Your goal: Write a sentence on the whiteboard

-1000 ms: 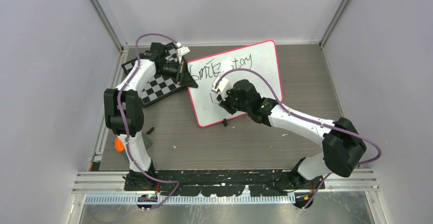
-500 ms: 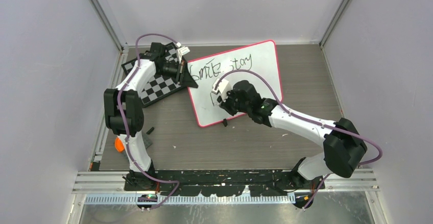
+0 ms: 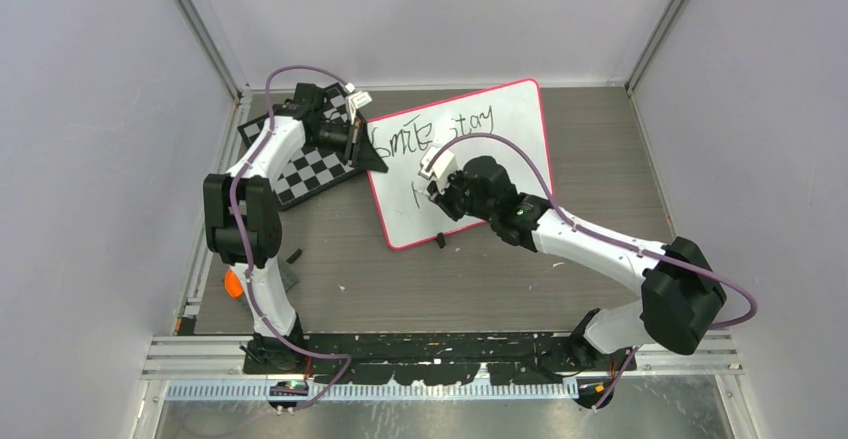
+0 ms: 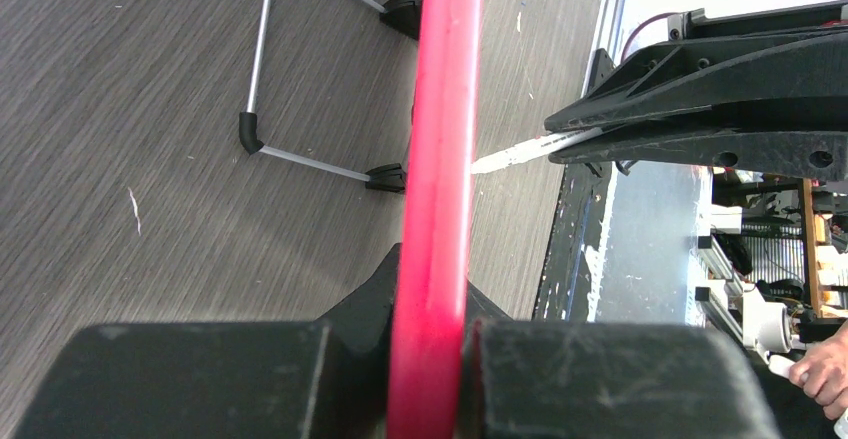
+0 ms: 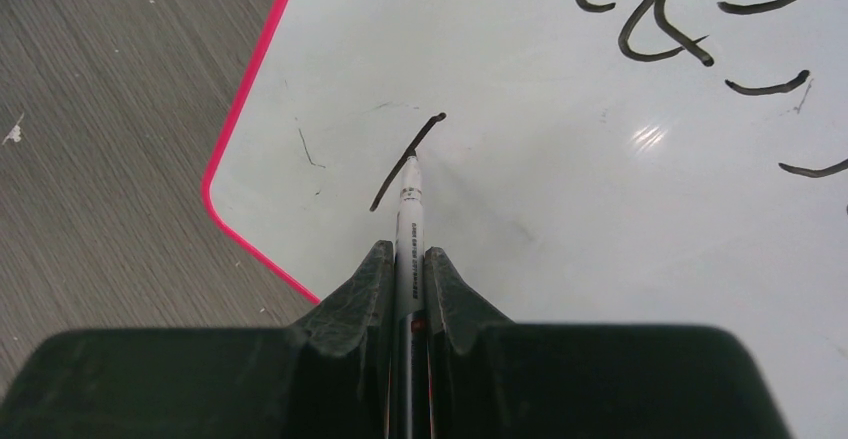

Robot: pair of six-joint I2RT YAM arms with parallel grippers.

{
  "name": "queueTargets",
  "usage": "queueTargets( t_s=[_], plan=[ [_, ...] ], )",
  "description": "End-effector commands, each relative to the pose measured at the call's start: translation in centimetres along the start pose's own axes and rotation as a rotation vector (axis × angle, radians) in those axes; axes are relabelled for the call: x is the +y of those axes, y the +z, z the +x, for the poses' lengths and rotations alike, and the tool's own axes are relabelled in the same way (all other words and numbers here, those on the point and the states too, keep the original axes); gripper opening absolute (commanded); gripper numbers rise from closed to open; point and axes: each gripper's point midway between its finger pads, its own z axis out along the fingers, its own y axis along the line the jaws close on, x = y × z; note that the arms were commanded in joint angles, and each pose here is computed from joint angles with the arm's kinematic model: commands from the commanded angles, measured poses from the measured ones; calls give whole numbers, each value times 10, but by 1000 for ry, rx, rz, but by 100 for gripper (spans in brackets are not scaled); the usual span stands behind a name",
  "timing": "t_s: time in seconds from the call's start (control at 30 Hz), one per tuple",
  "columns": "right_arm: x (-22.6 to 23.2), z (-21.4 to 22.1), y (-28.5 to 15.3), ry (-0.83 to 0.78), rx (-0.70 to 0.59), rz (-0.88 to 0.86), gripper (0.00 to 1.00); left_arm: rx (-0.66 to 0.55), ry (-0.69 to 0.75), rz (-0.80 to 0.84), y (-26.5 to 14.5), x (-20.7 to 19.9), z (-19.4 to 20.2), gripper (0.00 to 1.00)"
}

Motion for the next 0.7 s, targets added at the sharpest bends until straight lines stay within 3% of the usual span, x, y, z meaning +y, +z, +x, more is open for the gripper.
queueTargets(
  t_s=[0.0, 0.3, 0.67],
  plan=[
    [-2, -19, 3, -11, -37, -3, 0, 14, 28, -73, -6, 6, -4, 0],
    [-3, -16, 9, -18, -14, -2, 0, 19, 29, -72, -7, 5, -3, 0],
    [-25, -15, 10, -4, 3, 123, 0, 20, 31, -70, -6, 6, -3, 0]
  ],
)
